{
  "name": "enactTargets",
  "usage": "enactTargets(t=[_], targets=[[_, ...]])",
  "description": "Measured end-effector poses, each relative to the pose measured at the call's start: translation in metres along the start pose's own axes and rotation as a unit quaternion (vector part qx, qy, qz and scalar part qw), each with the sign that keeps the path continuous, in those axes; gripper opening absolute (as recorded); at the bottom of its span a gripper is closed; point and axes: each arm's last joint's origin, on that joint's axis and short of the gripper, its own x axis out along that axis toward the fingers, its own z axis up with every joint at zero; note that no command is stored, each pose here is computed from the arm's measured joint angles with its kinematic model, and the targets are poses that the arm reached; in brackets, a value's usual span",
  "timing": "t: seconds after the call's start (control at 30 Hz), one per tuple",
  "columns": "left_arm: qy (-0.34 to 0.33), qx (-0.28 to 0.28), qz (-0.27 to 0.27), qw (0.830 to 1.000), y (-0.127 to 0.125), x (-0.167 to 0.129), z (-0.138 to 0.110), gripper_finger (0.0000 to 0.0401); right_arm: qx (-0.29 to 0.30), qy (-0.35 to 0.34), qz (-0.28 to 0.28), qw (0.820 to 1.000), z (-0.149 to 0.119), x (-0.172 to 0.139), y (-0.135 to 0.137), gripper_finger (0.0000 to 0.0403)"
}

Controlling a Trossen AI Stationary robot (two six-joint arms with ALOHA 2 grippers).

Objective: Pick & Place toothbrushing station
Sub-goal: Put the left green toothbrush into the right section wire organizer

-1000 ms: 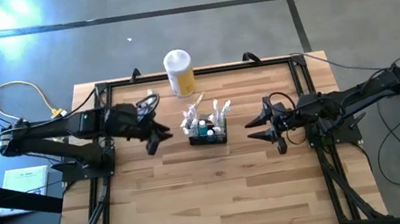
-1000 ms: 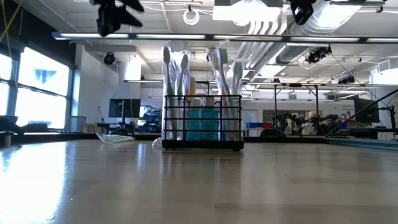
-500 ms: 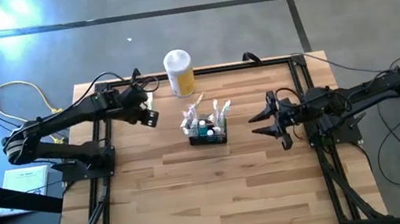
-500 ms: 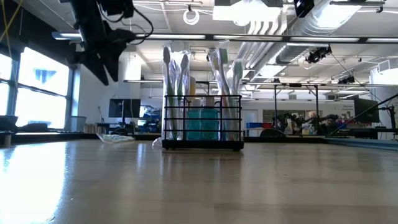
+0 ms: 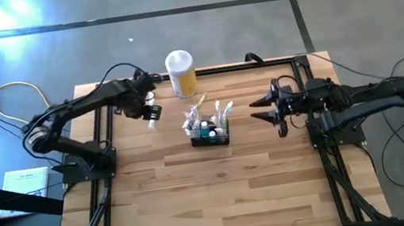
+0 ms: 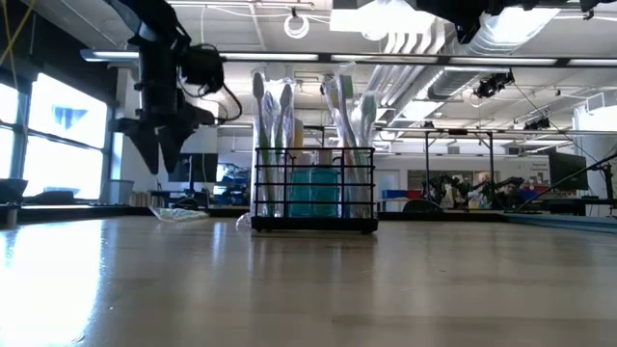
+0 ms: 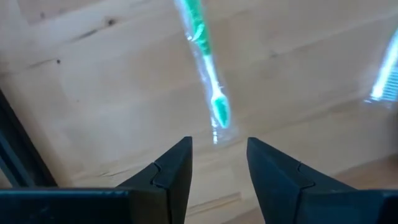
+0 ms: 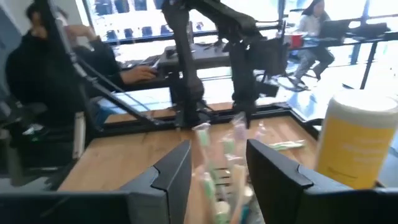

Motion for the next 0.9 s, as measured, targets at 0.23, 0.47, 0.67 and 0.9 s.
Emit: enactTargets(t=[0.23, 0.47, 0.67, 0.9], targets=[[0.023, -0.015, 0.013, 1.0, -0.001, 0.025, 0.014, 0.0148, -0.002, 0.001, -0.037, 0.999, 0.0, 0.001, -0.014, 0.0145], [0.037, -0.006, 0.007, 0.999, -0.008, 0.047, 0.021, 0.0148, 0.002, 0.013, -0.059, 0.998, -0.003, 0.005, -0.022, 0.0145], [0.057, 0.0, 0.031, 0.998, -0.009, 0.064, 0.023, 0.0148, 0.005, 0.026, -0.048, 0.998, -0.006, 0.01, -0.022, 0.0145], [0.079, 0.003, 0.052, 0.996, -0.011, 0.084, 0.024, 0.0148, 0.02, 0.035, -0.038, 0.998, -0.009, 0.013, -0.022, 0.0145]])
